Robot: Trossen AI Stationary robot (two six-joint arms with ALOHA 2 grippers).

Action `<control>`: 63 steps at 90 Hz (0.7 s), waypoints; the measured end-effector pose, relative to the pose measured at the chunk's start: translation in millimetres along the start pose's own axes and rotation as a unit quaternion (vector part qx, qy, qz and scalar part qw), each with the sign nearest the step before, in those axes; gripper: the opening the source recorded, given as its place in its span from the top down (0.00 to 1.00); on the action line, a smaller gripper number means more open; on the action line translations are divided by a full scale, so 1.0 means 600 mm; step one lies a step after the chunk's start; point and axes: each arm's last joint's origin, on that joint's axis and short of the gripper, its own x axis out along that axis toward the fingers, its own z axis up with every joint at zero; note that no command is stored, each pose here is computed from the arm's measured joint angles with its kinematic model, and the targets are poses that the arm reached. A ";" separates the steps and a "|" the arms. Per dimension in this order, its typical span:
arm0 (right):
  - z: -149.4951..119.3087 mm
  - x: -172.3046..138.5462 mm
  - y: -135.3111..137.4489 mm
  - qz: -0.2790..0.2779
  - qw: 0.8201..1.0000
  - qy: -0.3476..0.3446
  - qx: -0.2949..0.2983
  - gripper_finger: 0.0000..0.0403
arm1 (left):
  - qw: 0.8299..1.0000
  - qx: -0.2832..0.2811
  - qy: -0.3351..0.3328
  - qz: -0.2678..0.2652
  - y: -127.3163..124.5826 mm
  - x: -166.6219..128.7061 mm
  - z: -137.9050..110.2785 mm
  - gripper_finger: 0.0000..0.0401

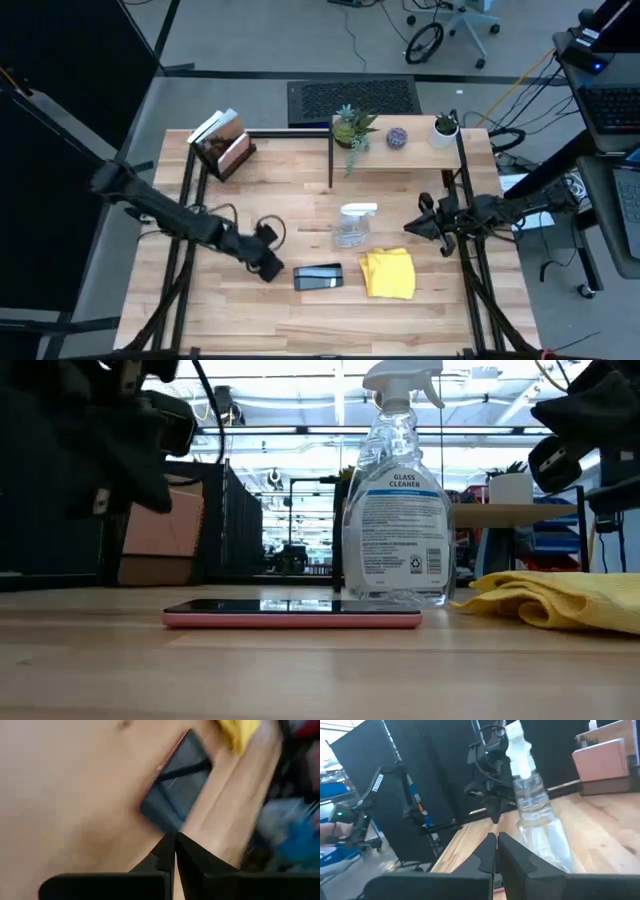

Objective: Apply microfiber cloth
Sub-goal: Spray the front of the cellphone using the glass cleaner spray

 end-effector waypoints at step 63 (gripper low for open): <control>-0.062 0.056 0.034 0.011 0.986 0.153 -0.058 1.00 | 0.997 -0.066 0.018 0.035 0.017 0.084 -0.030 0.83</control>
